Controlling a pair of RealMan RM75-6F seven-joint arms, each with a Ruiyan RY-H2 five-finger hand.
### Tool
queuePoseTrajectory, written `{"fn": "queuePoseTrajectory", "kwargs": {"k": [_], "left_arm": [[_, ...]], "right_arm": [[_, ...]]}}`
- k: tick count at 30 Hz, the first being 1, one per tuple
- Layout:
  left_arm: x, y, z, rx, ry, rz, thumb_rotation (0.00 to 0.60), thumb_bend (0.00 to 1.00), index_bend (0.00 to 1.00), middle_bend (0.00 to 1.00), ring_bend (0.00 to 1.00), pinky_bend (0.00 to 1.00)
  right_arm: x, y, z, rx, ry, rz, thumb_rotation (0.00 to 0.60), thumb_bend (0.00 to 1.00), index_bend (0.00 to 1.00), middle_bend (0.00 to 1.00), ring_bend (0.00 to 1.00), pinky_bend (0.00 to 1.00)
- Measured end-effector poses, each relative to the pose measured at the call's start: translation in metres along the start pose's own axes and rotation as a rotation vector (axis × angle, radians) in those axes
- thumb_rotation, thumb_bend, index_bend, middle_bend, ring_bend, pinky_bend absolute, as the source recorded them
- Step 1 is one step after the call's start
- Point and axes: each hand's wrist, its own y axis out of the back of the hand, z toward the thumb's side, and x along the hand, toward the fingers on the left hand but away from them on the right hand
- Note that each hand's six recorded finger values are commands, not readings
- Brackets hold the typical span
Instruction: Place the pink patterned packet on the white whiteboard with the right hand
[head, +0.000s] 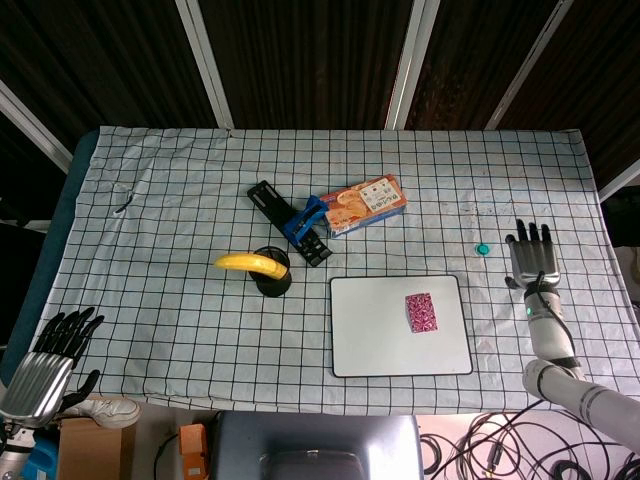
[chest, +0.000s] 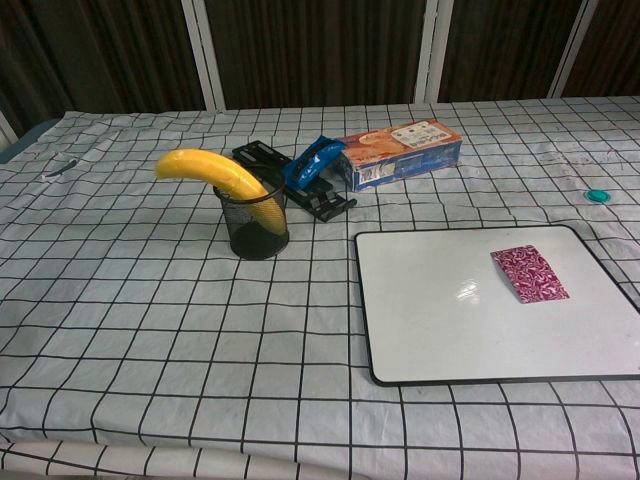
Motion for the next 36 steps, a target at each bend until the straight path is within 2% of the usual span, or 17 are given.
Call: {"fn": "queuePoseTrajectory", "kwargs": {"k": [5,11,16,25,36], "left_arm": [[0.004,-0.003,0.000,0.006,0.009,-0.010,0.600,0.39,0.00,0.00,0.00,0.05],[0.007,-0.004,0.000,0.008,0.016,-0.015,0.600,0.39,0.00,0.00,0.00,0.05],[0.008,-0.004,0.000,0.007,0.018,-0.015,0.600,0.39,0.00,0.00,0.00,0.05],[0.008,-0.003,0.001,0.007,0.017,-0.015,0.600,0.39,0.00,0.00,0.00,0.05],[0.008,-0.003,0.001,0.007,0.017,-0.016,0.600,0.39,0.00,0.00,0.00,0.05]], "right_arm": [[-0.021,-0.003,0.008,0.006,-0.007,0.030,0.600,0.18,0.20,0.00,0.00,0.00],[-0.034,-0.010,0.023,0.003,0.002,0.077,0.600,0.24,0.17,0.00,0.00,0.00],[-0.036,-0.011,0.027,0.001,0.008,0.082,0.600,0.26,0.21,0.00,0.00,0.00],[-0.037,-0.022,0.031,-0.006,0.021,0.129,0.600,0.27,0.21,0.00,0.00,0.00],[-0.035,-0.023,0.042,0.017,0.046,0.127,0.600,0.27,0.22,0.00,0.00,0.00]]}}
